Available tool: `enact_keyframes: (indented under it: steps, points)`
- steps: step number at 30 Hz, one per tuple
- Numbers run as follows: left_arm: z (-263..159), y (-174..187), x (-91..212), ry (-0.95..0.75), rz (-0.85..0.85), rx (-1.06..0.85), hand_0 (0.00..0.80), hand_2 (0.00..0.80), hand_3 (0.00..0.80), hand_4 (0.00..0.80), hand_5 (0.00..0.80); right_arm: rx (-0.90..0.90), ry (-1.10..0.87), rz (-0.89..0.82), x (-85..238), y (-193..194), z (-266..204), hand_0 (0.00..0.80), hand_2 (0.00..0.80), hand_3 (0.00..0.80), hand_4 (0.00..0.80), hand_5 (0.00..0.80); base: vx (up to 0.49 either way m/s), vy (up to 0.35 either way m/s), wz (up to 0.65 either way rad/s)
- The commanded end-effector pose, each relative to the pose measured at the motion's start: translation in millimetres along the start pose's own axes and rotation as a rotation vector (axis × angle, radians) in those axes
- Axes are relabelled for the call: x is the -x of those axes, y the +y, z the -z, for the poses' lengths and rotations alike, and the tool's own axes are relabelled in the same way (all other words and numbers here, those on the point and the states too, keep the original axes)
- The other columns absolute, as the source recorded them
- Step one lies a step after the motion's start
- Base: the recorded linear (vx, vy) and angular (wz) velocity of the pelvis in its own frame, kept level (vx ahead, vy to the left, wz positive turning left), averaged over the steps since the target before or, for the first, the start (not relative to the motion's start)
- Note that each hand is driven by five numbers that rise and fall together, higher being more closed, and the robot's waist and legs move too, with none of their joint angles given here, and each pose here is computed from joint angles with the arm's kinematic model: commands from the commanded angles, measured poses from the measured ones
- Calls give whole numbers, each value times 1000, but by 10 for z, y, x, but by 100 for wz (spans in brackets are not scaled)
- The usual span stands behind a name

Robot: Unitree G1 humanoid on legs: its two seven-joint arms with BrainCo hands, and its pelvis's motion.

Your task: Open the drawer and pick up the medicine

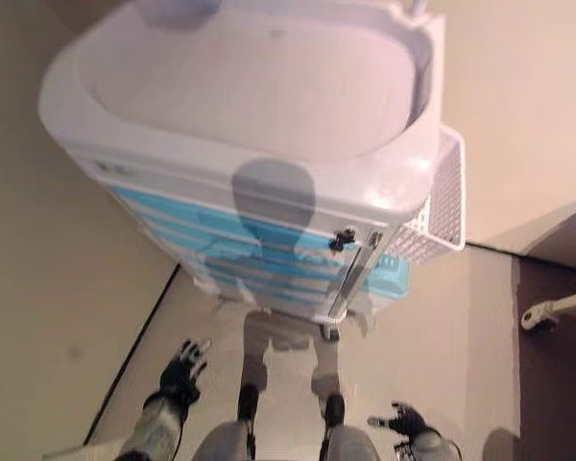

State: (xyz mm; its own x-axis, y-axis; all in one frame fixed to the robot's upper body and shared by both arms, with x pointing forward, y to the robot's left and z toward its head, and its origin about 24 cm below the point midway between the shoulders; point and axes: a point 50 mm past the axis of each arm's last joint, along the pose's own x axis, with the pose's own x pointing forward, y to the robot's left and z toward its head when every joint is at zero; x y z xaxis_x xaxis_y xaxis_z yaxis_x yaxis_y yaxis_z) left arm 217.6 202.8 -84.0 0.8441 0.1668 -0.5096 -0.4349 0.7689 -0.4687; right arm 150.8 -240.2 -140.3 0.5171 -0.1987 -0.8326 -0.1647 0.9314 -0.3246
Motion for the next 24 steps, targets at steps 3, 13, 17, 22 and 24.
enact_keyframes:
  steps: [3,13,17,22,24]
  points:
    - [-337,-334,-60,-154,161,253,0,0,0,0,0,27,-50,27,-8,-90,-111,0,0,0,0,0,-67,3,17]
    - [-871,-1367,-180,-235,503,485,0,0,0,0,0,53,-120,39,-35,-157,-363,0,0,0,0,0,-61,-1,14]
    - [-1000,-1628,-143,-247,606,489,0,0,0,0,0,58,-135,43,-38,-182,-418,0,0,0,0,0,-17,14,4]
    - [-1221,-1913,-74,-296,725,446,0,0,0,0,0,69,-167,35,-41,-199,-510,0,0,0,0,0,-14,43,-4]
    - [-1302,-1994,-53,-316,758,425,0,0,0,0,0,73,-169,31,-40,-205,-511,0,0,0,0,0,-5,64,-21]
